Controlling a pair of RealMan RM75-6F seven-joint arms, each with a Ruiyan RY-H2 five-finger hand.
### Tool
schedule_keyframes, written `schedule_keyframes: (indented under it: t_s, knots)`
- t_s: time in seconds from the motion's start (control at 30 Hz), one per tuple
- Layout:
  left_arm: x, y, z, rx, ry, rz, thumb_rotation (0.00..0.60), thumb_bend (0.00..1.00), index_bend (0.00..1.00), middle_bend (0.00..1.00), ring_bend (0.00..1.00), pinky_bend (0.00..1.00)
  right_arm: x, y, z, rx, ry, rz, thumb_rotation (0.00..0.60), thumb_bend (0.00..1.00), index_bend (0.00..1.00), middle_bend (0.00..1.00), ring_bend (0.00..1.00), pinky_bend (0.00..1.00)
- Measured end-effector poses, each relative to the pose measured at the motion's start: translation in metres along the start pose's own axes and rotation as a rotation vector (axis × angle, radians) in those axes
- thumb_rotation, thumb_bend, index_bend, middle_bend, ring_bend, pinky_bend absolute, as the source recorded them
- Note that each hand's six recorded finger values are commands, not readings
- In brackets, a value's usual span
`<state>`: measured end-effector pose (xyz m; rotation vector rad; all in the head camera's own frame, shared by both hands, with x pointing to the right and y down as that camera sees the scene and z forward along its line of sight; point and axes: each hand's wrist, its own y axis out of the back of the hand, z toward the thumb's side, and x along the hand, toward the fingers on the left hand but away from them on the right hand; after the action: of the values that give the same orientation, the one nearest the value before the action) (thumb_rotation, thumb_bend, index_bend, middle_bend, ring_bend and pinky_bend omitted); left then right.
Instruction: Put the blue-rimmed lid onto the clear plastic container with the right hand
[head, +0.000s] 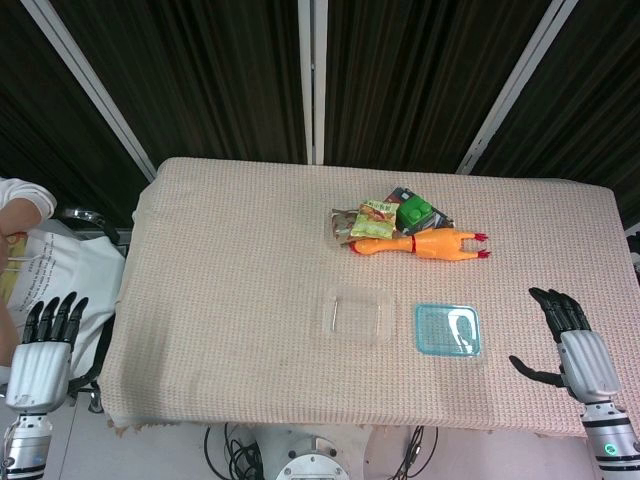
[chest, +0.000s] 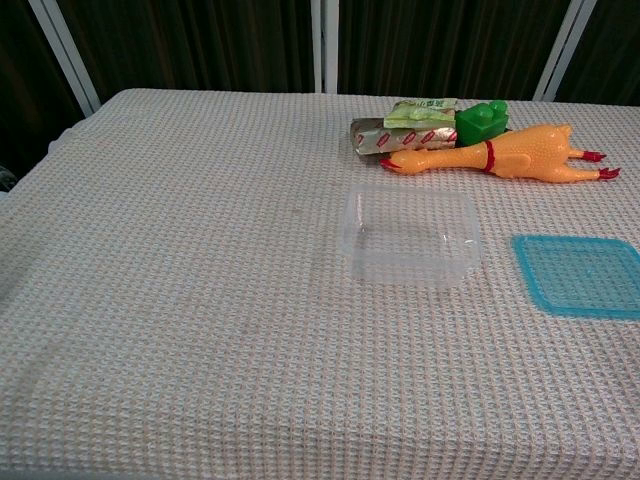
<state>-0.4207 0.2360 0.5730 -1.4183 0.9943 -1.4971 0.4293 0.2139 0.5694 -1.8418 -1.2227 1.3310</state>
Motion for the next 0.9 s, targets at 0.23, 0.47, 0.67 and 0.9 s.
schedule_keyframes:
  t_s: [0.23,0.47,0.67,0.9]
  knots:
    - [0.001,-0.001,0.003,0.002,-0.008,-0.004,0.600,0.04,0.06,0.02,0.00,0.00,-0.005,-0.006,0.008,0.003,0.034,0.025,0.600,0.11,0.00,0.09,0.00,0.00]
    - [-0.002,0.002,0.006,0.000,-0.016,0.008,0.600,0.04,0.06,0.02,0.00,0.00,-0.019,-0.030,0.035,0.002,0.135,0.123,0.600,0.08,0.00,0.06,0.00,0.00]
    - [-0.006,0.003,0.005,-0.006,-0.013,0.015,0.600,0.04,0.06,0.02,0.00,0.00,-0.045,-0.075,0.073,0.001,0.237,0.262,0.600,0.00,0.00,0.00,0.00,0.00]
    - [-0.008,0.002,0.001,-0.014,-0.007,0.018,0.600,0.04,0.06,0.02,0.00,0.00,-0.080,-0.133,0.129,-0.017,0.341,0.326,0.600,0.00,0.00,0.00,0.00,0.00]
